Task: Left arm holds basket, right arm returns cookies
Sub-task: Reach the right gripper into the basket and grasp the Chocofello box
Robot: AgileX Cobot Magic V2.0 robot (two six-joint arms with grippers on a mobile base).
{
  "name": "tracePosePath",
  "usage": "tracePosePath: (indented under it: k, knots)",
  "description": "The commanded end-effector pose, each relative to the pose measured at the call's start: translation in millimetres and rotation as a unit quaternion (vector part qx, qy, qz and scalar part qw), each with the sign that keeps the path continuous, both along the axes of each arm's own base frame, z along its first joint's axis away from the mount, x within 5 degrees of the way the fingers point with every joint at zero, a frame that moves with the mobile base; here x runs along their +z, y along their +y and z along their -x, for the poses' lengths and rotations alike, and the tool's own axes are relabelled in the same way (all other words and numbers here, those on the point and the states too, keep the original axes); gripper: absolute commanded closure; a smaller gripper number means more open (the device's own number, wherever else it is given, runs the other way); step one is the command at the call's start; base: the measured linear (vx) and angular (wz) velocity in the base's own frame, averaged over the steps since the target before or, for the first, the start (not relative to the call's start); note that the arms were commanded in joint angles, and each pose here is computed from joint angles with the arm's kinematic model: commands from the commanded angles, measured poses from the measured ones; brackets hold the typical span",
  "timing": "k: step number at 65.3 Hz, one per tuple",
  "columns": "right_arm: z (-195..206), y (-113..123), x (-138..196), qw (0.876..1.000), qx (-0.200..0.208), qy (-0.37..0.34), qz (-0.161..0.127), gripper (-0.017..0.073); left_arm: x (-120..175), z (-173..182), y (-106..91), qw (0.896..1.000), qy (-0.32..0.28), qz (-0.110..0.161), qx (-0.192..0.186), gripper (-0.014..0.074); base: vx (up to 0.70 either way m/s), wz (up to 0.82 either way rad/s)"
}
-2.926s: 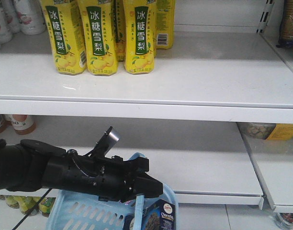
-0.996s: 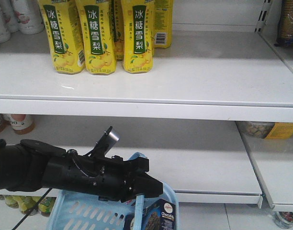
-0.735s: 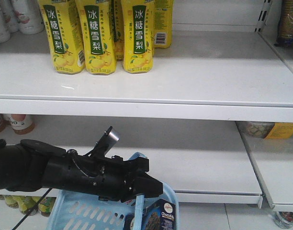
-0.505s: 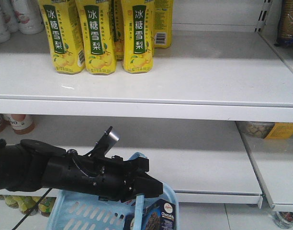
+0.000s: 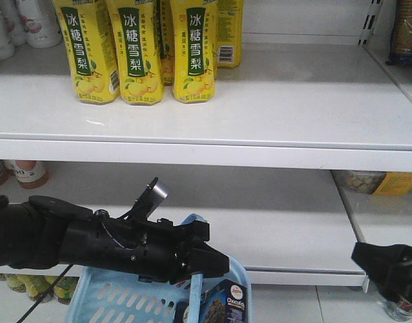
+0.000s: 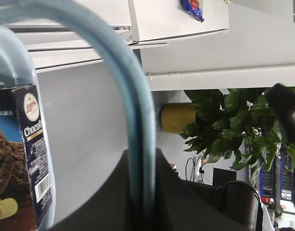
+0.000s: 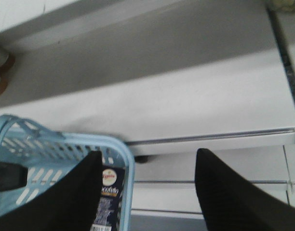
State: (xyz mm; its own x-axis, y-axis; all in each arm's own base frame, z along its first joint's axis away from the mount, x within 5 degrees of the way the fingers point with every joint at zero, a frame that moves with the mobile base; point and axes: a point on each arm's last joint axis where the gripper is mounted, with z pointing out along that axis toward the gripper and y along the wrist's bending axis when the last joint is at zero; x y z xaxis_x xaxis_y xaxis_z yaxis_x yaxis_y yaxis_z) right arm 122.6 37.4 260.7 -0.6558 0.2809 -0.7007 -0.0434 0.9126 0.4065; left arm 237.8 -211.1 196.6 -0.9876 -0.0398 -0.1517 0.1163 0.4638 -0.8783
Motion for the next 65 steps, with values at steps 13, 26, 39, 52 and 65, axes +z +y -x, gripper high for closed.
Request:
tracePosePath:
  k: [13, 26, 39, 52, 65]
  knots:
    - [-18, 35, -11, 0.995, 0.087, 0.055, -0.006, 0.0099, 27, 0, -2.9, 0.998, -0.036, 0.048, -0.005, 0.0600, 0.00, 0.00]
    - [-21, 66, -35, 0.981, 0.151, 0.125, 0.005, 0.0104, 27, 0, -2.9, 0.998, -0.036, 0.048, -0.005, 0.0600, 0.00, 0.00]
    - [-27, 86, -57, 0.971, 0.160, 0.176, 0.005, 0.0104, 27, 0, -2.9, 0.998, -0.036, 0.048, -0.005, 0.0600, 0.00, 0.00]
    - [-34, 96, -68, 0.963, 0.169, 0.210, -0.003, 0.0104, 27, 0, -2.9, 0.998, -0.036, 0.048, -0.005, 0.0600, 0.00, 0.00]
    - [-49, 115, -62, 0.955, 0.198, 0.219, -0.034, 0.0104, 27, 0, -2.9, 0.998, -0.036, 0.048, -0.005, 0.0600, 0.00, 0.00]
